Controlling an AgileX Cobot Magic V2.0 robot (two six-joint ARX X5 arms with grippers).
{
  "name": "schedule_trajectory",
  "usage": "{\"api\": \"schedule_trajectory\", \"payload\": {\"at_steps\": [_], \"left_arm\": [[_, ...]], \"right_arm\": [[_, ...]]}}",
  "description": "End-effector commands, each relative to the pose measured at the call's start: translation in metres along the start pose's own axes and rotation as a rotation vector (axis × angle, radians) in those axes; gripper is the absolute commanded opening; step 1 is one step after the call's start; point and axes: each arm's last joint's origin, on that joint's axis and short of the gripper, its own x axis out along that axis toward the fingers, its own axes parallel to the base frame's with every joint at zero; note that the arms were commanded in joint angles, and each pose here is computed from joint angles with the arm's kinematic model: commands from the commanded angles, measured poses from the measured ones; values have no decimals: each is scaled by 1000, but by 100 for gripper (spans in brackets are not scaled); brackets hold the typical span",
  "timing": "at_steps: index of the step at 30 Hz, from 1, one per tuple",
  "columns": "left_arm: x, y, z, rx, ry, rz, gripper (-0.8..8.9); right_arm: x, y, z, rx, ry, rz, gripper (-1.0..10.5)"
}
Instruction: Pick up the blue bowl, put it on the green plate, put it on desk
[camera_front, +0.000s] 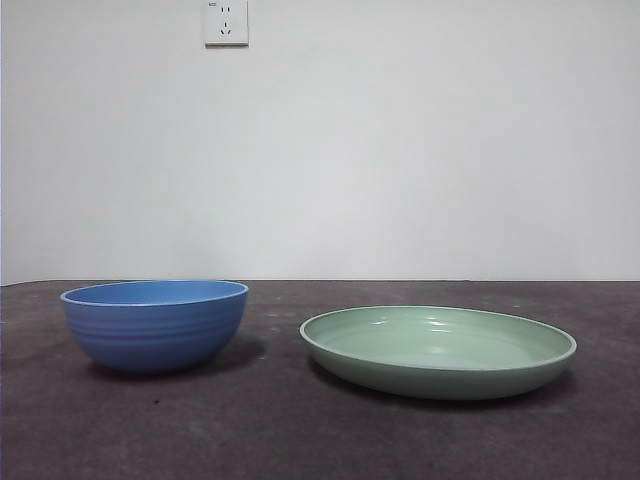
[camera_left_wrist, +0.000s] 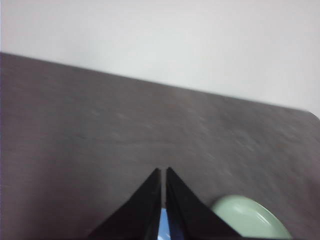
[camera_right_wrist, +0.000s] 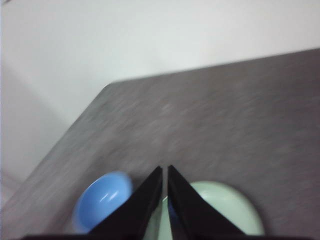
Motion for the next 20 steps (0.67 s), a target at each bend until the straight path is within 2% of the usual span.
{"api": "schedule_trajectory", "payload": {"at_steps": [1,5,11,20], "left_arm": [[4,-8,11,26,61,-96,19],[11,-14,11,45,126,-200,19],[13,-23,5,104,180,-293,22],[13,-26,-2,116,241,-314,30]], "right_arm": [[7,8,8,-6,69,56,12],[16,11,12,-54,164,133,12],[19,14,12,-117,211,285,13],[18,14,9,-110,235,291,19]]}}
